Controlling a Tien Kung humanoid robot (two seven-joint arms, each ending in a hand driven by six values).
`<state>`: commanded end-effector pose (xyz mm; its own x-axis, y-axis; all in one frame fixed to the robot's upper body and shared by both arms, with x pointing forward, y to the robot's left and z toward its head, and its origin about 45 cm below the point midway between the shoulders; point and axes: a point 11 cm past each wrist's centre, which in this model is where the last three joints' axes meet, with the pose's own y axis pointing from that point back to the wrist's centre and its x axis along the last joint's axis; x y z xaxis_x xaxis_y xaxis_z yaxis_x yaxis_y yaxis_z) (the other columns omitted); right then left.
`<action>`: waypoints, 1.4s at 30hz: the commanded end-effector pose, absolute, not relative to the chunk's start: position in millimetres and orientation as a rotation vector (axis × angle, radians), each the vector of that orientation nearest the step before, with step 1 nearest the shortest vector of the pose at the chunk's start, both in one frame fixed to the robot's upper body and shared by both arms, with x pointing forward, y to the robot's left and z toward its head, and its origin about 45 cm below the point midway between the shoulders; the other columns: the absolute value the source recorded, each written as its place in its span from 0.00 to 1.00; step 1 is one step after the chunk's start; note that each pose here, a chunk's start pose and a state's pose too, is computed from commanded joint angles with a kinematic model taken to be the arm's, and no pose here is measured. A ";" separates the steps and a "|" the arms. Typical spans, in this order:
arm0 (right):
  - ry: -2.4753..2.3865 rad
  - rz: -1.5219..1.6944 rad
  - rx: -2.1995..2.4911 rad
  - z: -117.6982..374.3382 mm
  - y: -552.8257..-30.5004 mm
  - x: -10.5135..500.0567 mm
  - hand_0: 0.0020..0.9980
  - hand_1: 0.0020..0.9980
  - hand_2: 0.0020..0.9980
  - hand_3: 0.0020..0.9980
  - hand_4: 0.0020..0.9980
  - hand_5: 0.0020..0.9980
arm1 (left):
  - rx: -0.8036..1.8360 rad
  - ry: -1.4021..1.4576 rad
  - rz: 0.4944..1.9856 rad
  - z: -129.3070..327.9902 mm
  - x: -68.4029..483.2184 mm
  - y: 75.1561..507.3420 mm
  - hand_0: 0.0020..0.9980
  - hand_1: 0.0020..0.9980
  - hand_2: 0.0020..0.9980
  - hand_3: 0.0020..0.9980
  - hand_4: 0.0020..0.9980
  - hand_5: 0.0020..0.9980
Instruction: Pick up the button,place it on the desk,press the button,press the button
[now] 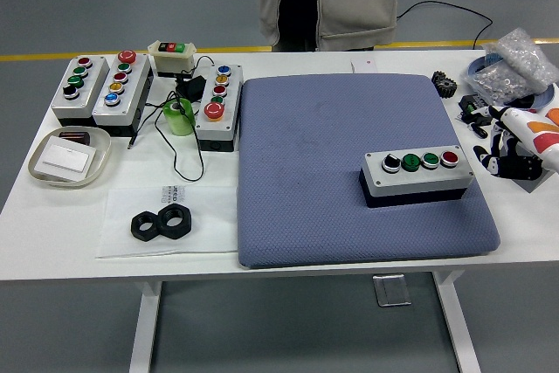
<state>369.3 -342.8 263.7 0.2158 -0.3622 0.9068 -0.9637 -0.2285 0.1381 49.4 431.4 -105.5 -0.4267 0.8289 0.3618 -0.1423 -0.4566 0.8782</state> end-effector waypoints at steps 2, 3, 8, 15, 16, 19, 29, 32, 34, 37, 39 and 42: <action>-1.211 0.994 1.723 259.0 -341.2 369.1 0.26 0.10 0.24 0.75 0.63 0.00 | 1.110 1.061 1.939 -105.5 49.1 431.3 0.71 0.83 0.89 0.83 0.65 1.00; -1.200 0.993 1.719 257.5 -340.9 369.1 0.26 0.10 0.24 0.75 0.63 0.00 | 1.111 1.061 1.938 -105.6 49.0 431.3 0.71 0.83 0.89 0.83 0.65 1.00; -1.163 0.973 1.722 250.6 -339.5 366.9 0.25 0.09 0.23 0.75 0.63 0.00 | 1.114 1.062 1.937 -105.7 47.6 431.4 0.71 0.83 0.89 0.83 0.65 1.00; -1.134 0.963 1.718 244.1 -338.2 365.6 0.25 0.09 0.23 0.75 0.63 0.00 | 1.117 1.062 1.934 -105.8 47.0 431.4 0.71 0.83 0.89 0.83 0.65 1.00; -1.127 0.957 1.717 242.2 -338.3 365.1 0.25 0.09 0.23 0.75 0.61 0.00 | 1.118 1.062 1.934 -105.8 47.0 431.4 0.71 0.83 0.89 0.83 0.65 1.00; -1.119 0.950 1.717 239.9 -338.1 364.8 0.25 0.09 0.23 0.75 0.61 0.00 | 1.118 1.062 1.934 -105.8 47.1 431.3 0.71 0.83 0.89 0.83 0.65 1.00; -1.098 0.936 1.720 234.8 -336.0 365.0 0.24 0.08 0.22 0.75 0.57 0.00 | 1.115 1.062 1.935 -105.7 48.0 431.2 0.71 0.83 0.89 0.83 0.65 1.00; -1.097 0.929 1.718 232.8 -336.3 365.7 0.24 0.08 0.22 0.75 0.57 0.00 | 1.115 1.062 1.935 -105.8 48.1 431.0 0.71 0.83 0.89 0.83 0.65 1.00; -1.095 0.928 1.717 232.3 -336.4 365.9 0.24 0.08 0.22 0.75 0.58 0.00 | 1.114 1.062 1.935 -105.7 48.2 431.0 0.71 0.83 0.89 0.83 0.65 1.00; -1.091 0.925 1.714 231.1 -336.6 367.0 0.24 0.08 0.22 0.75 0.58 0.00 | 1.112 1.061 1.936 -105.6 48.9 431.1 0.71 0.83 0.89 0.83 0.65 1.00; -1.091 0.924 1.713 230.7 -336.6 367.6 0.24 0.08 0.22 0.75 0.58 0.00 | 1.111 1.060 1.936 -105.5 49.4 431.1 0.71 0.83 0.89 0.83 0.65 1.00; -1.088 0.922 1.711 229.8 -336.3 368.0 0.24 0.08 0.22 0.75 0.57 0.00 | 1.110 1.060 1.936 -105.5 49.6 431.1 0.71 0.83 0.89 0.83 0.65 1.00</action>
<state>368.0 -336.3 229.8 0.3397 -0.2766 0.8989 -0.9322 -0.2264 0.2825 49.6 431.1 -105.5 -0.4233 0.8309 0.3611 -0.1434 -0.4550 0.8789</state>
